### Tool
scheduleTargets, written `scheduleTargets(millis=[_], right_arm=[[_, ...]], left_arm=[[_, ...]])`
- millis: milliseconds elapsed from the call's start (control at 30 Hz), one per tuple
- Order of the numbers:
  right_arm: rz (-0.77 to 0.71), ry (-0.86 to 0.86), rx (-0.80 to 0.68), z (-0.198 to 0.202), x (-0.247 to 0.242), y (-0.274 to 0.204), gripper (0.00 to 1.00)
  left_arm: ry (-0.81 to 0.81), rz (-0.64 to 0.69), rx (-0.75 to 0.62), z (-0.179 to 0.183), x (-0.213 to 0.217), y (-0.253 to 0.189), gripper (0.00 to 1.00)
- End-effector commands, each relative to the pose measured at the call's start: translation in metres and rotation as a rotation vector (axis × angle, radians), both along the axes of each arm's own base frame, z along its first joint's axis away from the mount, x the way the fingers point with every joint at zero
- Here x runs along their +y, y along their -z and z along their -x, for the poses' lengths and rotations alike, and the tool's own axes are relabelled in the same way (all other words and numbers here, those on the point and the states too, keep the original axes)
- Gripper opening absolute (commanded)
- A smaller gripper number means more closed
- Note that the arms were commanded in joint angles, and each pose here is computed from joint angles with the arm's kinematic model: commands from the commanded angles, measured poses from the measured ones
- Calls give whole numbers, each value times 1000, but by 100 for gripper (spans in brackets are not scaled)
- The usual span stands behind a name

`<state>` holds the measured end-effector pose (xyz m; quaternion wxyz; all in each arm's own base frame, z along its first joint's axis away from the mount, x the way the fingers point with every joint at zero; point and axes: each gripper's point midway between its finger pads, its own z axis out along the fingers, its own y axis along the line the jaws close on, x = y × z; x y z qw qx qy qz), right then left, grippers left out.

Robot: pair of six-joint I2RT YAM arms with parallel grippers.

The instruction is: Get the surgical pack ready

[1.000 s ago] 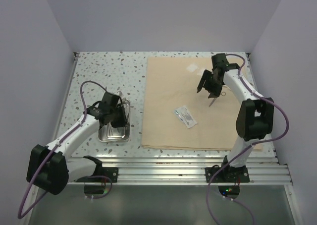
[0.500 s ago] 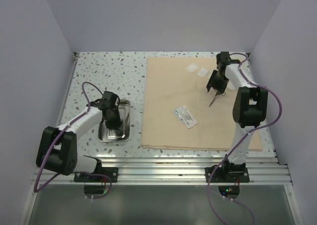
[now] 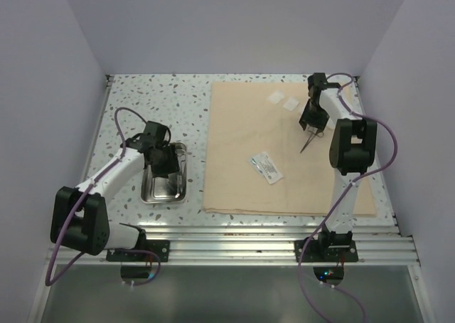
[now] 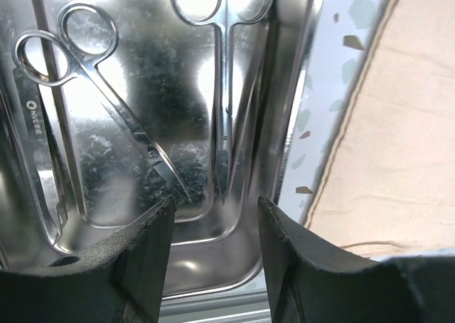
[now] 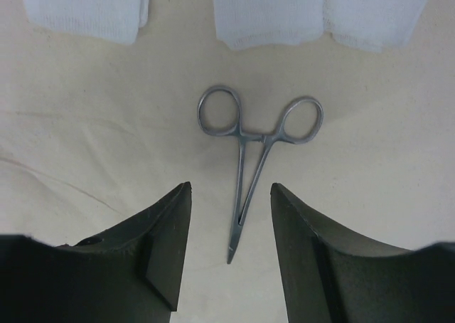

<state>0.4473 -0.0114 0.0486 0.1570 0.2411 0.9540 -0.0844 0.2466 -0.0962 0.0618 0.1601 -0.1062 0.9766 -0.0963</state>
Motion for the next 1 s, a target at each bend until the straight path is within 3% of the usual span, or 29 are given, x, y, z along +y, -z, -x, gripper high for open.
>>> scheduleTargets(millis=[0, 267, 667, 967], right_arm=[[44, 21, -21, -16, -13, -4, 52], [28, 15, -38, -30, -10, 5, 39], [9, 16, -3, -13, -7, 15, 36], [-25, 23, 19, -11, -4, 33, 28]], left_arm=[[39, 32, -72, -13, -5, -25, 54], [66, 41, -107, -23, -9, -37, 54], [80, 58, -97, -28, -14, -34, 53], [86, 64, -93, -26, -15, -37, 53]])
